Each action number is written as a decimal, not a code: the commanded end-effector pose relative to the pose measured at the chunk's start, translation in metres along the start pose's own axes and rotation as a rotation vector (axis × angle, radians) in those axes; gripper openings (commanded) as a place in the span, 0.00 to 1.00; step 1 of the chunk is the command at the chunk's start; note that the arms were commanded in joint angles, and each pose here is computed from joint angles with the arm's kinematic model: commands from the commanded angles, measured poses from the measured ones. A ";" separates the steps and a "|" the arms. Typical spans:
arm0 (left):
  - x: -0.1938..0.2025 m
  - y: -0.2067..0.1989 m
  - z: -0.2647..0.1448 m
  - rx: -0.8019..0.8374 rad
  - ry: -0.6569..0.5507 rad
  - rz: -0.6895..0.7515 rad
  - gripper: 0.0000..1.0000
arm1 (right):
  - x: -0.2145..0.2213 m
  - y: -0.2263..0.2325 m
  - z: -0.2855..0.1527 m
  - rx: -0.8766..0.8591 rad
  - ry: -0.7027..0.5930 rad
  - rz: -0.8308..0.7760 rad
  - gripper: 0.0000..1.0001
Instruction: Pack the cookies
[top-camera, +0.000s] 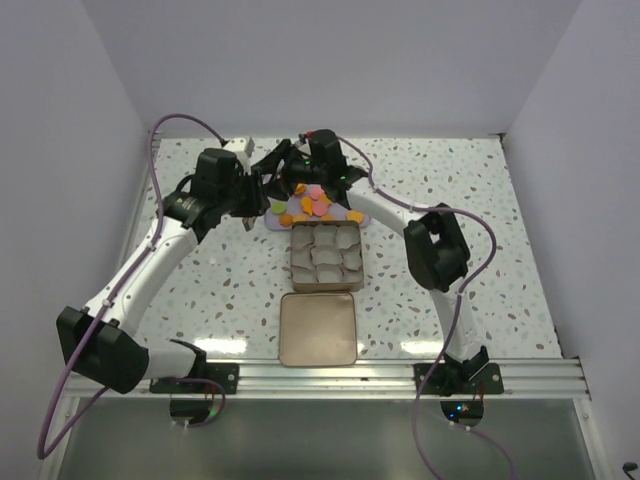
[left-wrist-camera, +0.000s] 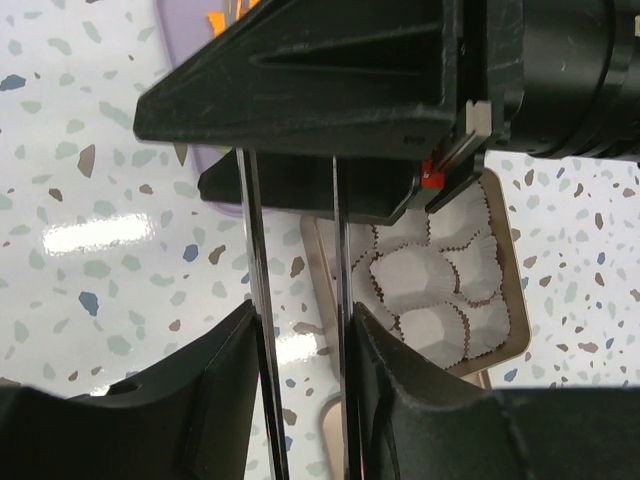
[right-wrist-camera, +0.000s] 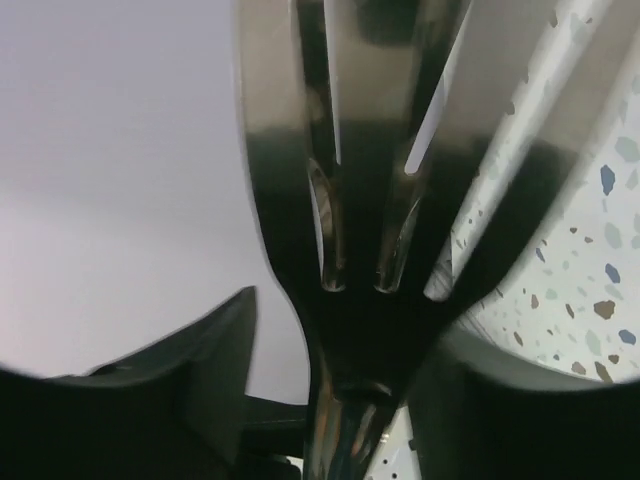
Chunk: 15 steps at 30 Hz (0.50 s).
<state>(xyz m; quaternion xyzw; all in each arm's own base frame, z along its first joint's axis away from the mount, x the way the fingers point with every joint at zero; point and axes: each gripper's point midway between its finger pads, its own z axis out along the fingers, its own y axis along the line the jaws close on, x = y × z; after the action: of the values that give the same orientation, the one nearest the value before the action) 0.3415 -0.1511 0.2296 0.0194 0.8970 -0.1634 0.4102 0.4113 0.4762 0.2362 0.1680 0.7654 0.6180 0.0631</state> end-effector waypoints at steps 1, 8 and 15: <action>-0.029 -0.016 -0.009 0.047 -0.081 0.026 0.44 | 0.021 0.054 -0.029 -0.075 0.033 -0.105 0.65; -0.026 -0.012 -0.009 0.024 -0.066 0.033 0.42 | -0.004 0.044 -0.049 -0.045 -0.010 -0.127 0.78; -0.026 0.004 -0.008 -0.060 -0.048 0.067 0.45 | -0.028 0.023 -0.097 0.099 -0.070 -0.223 0.94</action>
<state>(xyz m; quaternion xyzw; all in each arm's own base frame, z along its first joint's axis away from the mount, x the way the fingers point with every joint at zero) 0.3429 -0.1468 0.2330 0.0257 0.8997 -0.1430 0.4115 0.4246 0.4132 0.2504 0.1460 0.7911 0.5830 0.1138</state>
